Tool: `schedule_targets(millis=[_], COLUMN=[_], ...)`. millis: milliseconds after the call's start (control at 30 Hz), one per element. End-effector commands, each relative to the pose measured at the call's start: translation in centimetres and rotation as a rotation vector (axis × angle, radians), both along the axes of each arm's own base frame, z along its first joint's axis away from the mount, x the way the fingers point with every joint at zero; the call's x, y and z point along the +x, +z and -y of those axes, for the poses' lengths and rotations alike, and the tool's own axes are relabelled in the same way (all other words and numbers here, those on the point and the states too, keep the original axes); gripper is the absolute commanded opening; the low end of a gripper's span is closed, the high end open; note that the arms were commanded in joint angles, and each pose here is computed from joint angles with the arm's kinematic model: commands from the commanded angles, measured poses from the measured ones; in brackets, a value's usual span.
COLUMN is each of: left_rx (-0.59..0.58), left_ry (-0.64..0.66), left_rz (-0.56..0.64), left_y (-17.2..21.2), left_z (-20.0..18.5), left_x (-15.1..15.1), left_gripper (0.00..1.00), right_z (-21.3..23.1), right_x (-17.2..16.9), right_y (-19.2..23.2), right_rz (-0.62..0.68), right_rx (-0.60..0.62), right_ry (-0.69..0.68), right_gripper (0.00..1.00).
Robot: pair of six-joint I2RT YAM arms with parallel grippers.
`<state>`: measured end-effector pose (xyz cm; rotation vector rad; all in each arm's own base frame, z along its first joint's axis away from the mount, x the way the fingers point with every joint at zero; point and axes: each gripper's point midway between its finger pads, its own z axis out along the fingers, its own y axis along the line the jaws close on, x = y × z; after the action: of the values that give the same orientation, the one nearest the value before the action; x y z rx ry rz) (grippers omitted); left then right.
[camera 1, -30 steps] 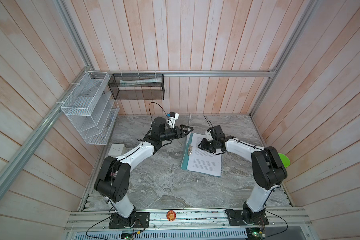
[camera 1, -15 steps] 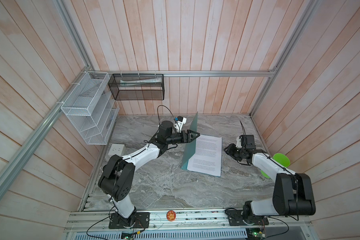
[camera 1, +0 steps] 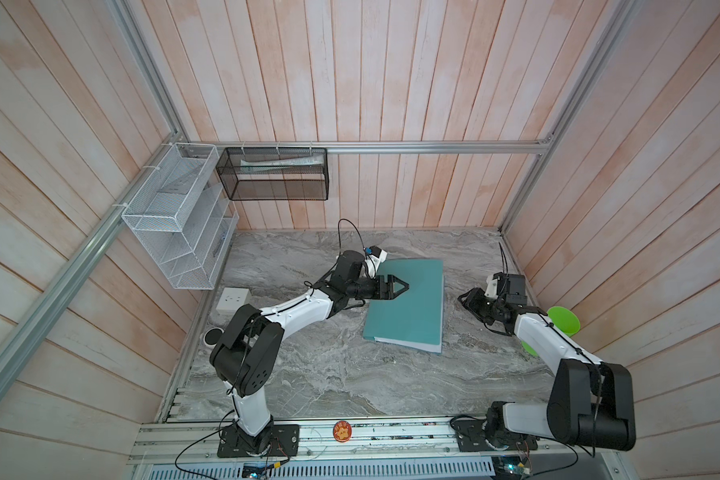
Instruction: Put the files into the folder
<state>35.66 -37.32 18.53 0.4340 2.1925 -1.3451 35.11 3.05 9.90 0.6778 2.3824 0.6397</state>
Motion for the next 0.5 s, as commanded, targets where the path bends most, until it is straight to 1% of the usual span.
schedule_targets(millis=[0,233,467], left_rx=[0.037,0.07,0.14], left_ry=[0.024,0.061,0.139], left_rz=[0.002,-0.033,-0.077], left_y=[-1.2,-4.2,-8.5], left_z=[-0.9,-2.3,-4.7], left_x=[0.3,0.7,1.6], left_gripper=[0.85,0.85,0.85], right_z=[-0.4,-1.4,-5.2], right_x=[0.0,1.2,3.6], right_y=[-1.3,-5.5,-7.5], right_rz=[-0.02,-0.089,-0.106], right_rx=[0.028,0.032,0.044], right_ry=[0.006,0.067,0.169], right_gripper=[0.47,0.48,0.48])
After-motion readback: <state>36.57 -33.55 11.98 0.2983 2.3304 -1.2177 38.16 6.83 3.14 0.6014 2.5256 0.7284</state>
